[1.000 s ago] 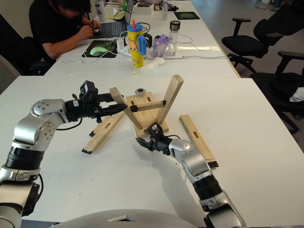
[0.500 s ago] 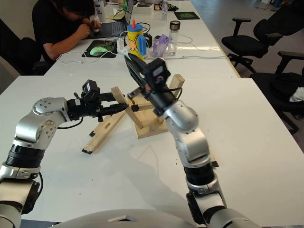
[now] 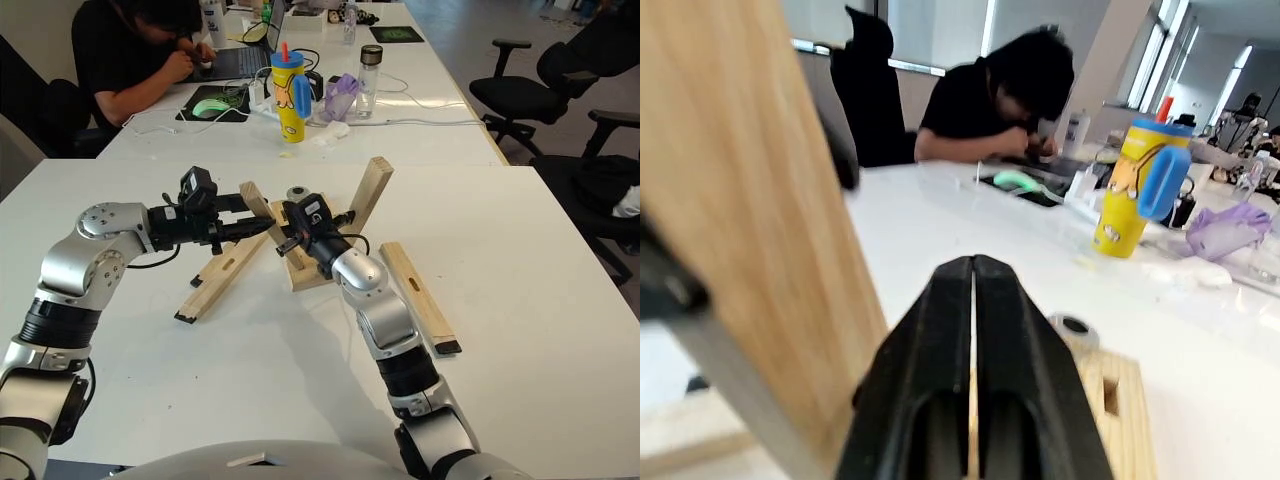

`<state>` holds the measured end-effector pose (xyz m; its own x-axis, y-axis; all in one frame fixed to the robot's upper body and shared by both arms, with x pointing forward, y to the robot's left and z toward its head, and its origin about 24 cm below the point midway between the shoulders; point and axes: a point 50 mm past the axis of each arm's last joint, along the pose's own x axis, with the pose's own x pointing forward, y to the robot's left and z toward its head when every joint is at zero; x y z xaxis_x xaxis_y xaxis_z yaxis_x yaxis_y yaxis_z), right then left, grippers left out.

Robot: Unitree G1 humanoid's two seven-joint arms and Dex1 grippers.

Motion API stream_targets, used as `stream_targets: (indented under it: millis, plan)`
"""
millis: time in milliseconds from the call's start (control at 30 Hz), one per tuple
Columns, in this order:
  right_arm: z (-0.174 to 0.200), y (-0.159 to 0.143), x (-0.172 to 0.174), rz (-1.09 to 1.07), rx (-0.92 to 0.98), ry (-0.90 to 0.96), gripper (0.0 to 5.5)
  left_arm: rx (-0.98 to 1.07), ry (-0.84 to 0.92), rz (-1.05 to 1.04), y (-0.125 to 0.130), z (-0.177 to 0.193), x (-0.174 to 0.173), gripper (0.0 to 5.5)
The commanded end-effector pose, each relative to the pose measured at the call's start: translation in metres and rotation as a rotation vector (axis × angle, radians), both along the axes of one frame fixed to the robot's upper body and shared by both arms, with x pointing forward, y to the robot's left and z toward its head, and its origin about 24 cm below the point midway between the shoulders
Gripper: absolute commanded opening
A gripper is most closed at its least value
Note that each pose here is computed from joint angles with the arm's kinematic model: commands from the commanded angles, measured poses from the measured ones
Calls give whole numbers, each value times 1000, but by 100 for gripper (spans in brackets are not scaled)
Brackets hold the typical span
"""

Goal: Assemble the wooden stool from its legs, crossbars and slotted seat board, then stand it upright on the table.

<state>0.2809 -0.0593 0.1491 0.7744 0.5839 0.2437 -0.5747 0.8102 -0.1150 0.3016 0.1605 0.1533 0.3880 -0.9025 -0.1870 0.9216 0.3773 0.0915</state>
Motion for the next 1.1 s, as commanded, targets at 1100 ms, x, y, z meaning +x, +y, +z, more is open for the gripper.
stream_targets:
  millis: [1100]
  plan:
    - [-172, -42, -47, 11, -520, 818, 0, -158, 32, 100, 55, 46, -8, 351]
